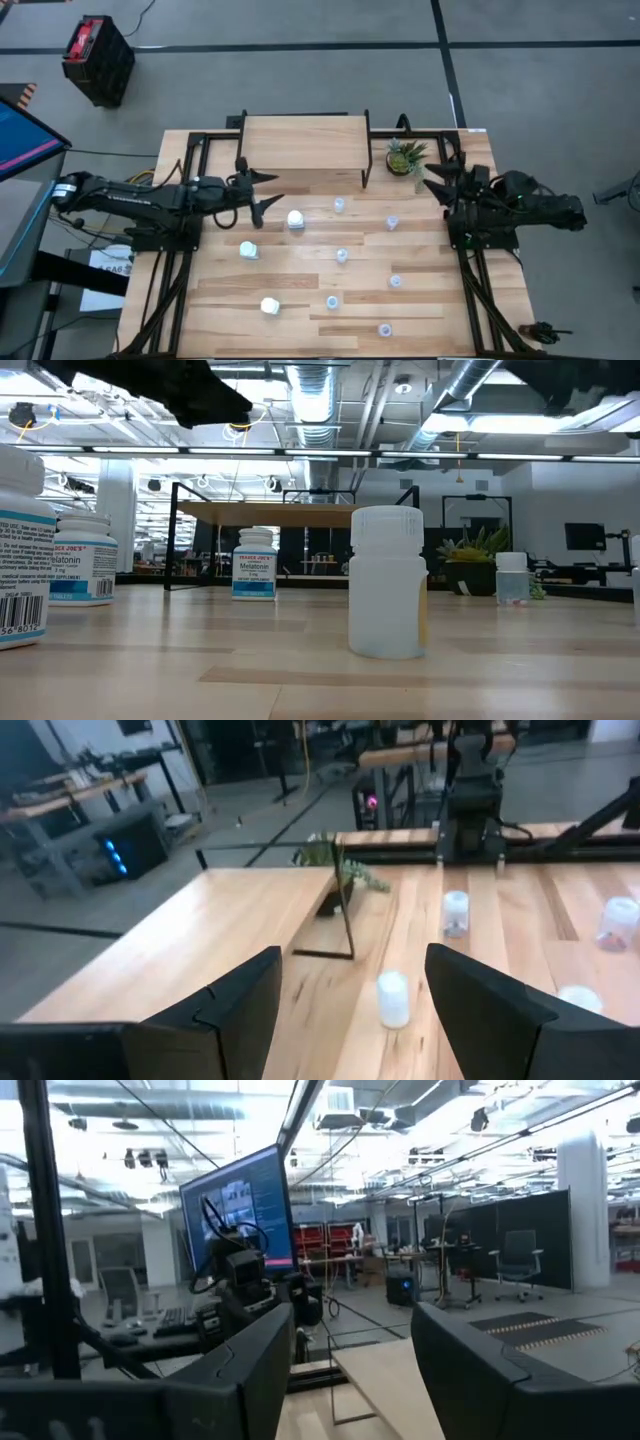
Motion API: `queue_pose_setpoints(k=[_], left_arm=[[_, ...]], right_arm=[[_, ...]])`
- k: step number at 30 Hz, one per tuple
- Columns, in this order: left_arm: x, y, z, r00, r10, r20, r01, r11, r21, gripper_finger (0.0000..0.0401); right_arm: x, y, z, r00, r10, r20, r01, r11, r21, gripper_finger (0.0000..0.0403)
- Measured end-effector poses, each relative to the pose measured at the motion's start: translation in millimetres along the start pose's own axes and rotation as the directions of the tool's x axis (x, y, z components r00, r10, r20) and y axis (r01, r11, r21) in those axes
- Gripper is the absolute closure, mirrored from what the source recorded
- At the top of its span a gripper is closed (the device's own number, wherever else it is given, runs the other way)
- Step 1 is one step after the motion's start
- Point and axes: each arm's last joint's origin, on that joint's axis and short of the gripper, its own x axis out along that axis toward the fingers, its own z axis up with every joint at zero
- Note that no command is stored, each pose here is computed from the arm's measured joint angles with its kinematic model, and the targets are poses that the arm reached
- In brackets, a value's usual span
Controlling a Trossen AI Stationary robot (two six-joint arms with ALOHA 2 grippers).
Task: Pick and place medicine bottles onto shelf by color
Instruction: Put the transparent pill bottle on the shelf
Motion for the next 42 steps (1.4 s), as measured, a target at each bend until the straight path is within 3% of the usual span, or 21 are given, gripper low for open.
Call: queue_pose_setpoints(k=[5,8,11,15,19,21,25,30,38,42], left_arm=[[8.2,-2.7,2.0,1.0,0.013,-0.022,-0.013,1.0,-0.028,0.0163],[9.6,-3.2,1.1,0.999,0.013,-0.029,-0.014,0.999,-0.03,0.0163],[9.5,-3.3,1.2,1.0,0.01,-0.028,-0.011,0.999,-0.051,0.0163],[9.5,-3.5,1.4,1.0,0.004,-0.026,-0.006,0.998,-0.057,0.0163],[9.5,-3.3,4.0,1.0,0.006,-0.001,-0.006,0.999,-0.049,0.0163],[9.4,-3.2,4.2,1.0,0.006,0.001,-0.006,0.999,-0.048,0.0163],[9.4,-3.2,4.2,1.0,0.006,0.0,-0.006,1.0,-0.026,0.0163],[9.4,-3.2,4.2,1.0,0.006,0.001,-0.006,1.0,-0.02,0.0163],[9.4,-3.2,4.1,1.0,0.007,0.0,-0.007,1.0,-0.02,0.0163],[9.5,-3.1,4.0,1.0,0.007,-0.002,-0.007,1.0,-0.019,0.0163]], right_arm=[[6.2,3.5,17.1,0.995,0.061,-0.077,-0.06,0.998,0.01,0.0173],[15.1,7.1,21.9,0.974,0.097,-0.203,-0.092,0.995,0.032,0.0173],[25.3,9.6,26.3,0.919,0.076,-0.386,-0.062,0.997,0.048,0.0173],[41.1,12.9,23.0,0.765,0.01,-0.644,0.048,0.996,0.072,0.0173],[49.4,14.3,11.6,0.54,-0.074,-0.839,0.131,0.991,-0.003,0.0173],[52.0,14.2,1.5,0.413,-0.111,-0.904,0.148,0.987,-0.054,0.0173],[61.0,15.7,-21.3,0.222,-0.155,-0.963,0.133,0.983,-0.127,0.0173],[74.8,20.1,-42.1,0.115,-0.146,-0.983,0.055,0.989,-0.14,0.0173],[94.5,27.3,-71.6,0.026,-0.082,-0.996,-0.043,0.996,-0.083,0.0173],[99.5,28.5,-87.4,-0.047,-0.098,-0.994,-0.049,0.994,-0.096,0.0173]])
